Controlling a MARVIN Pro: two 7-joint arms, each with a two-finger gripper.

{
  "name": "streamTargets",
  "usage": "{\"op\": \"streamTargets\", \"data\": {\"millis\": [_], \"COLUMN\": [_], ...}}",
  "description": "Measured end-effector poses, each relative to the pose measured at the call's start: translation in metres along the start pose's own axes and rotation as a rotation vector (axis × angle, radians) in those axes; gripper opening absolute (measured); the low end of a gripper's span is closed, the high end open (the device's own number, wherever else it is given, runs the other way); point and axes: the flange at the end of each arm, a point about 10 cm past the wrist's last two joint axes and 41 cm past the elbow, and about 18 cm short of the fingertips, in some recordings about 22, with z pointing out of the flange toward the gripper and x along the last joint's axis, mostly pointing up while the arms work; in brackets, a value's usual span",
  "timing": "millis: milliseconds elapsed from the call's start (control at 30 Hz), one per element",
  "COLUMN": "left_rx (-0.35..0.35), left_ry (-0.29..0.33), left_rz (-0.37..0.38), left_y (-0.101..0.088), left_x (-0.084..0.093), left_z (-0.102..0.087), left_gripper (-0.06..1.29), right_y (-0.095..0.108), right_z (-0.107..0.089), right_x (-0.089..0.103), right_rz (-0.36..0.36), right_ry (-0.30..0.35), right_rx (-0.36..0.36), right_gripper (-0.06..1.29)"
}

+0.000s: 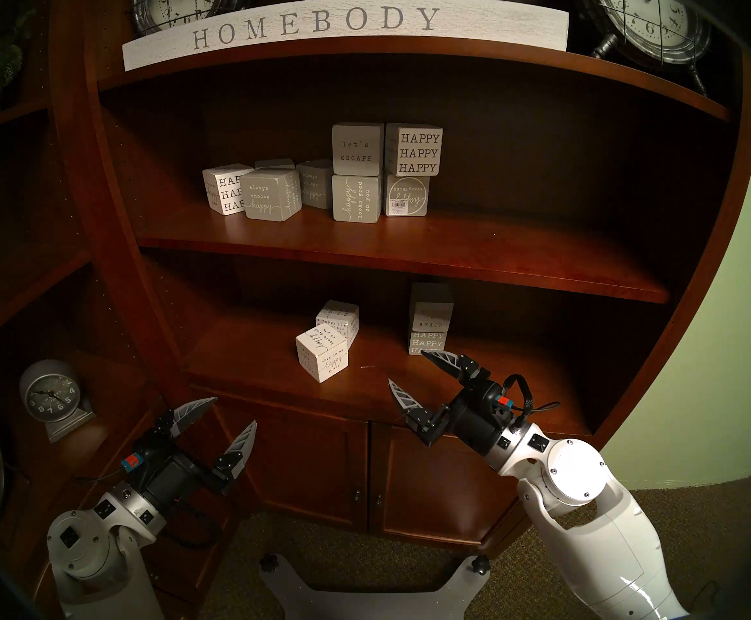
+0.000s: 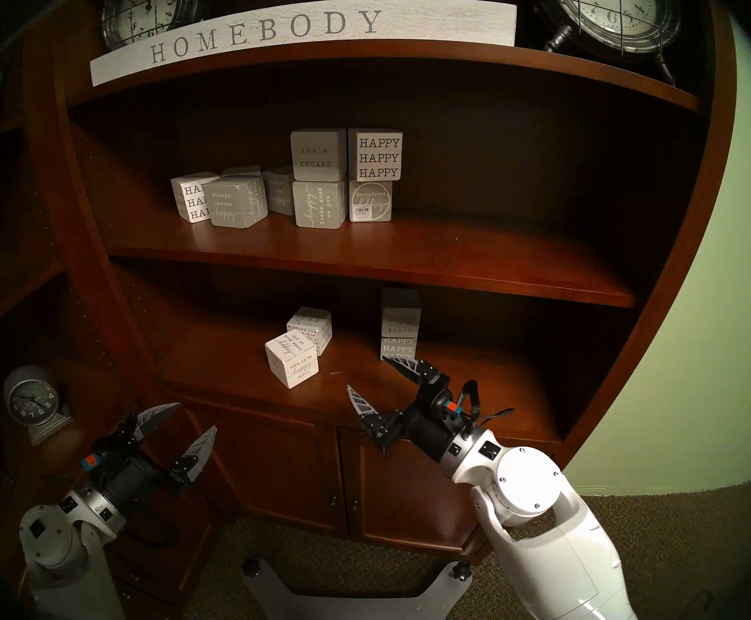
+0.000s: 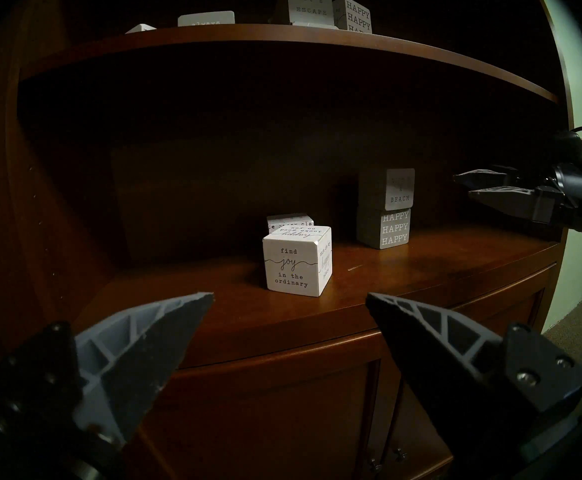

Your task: Stack four cubes vertically into two groups

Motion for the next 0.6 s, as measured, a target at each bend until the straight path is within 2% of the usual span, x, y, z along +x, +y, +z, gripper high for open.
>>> {"op": "streamTargets", "data": {"millis": [133, 300, 600], "left_rx": [0.0, 0.0, 0.0], "left_ry": [0.0, 0.0, 0.0], "left_rz": [0.0, 0.0, 0.0], "left_y": [0.0, 0.0, 0.0], "left_x": [0.0, 0.0, 0.0], "left_z": [0.0, 0.0, 0.0], "left_gripper": [1.22, 1.22, 1.22], "right_y": [0.004, 0.006, 0.004], "right_z": [-0.014, -0.021, -0.02], "right_x": [-0.009, -0.019, -0.012], "right_rz": [0.004, 0.008, 0.001], "right_ry": [0.008, 0.017, 0.054], "right_rx": [0.065, 0.09, 0.1], "right_gripper": [1.19, 1.19, 1.19]}}
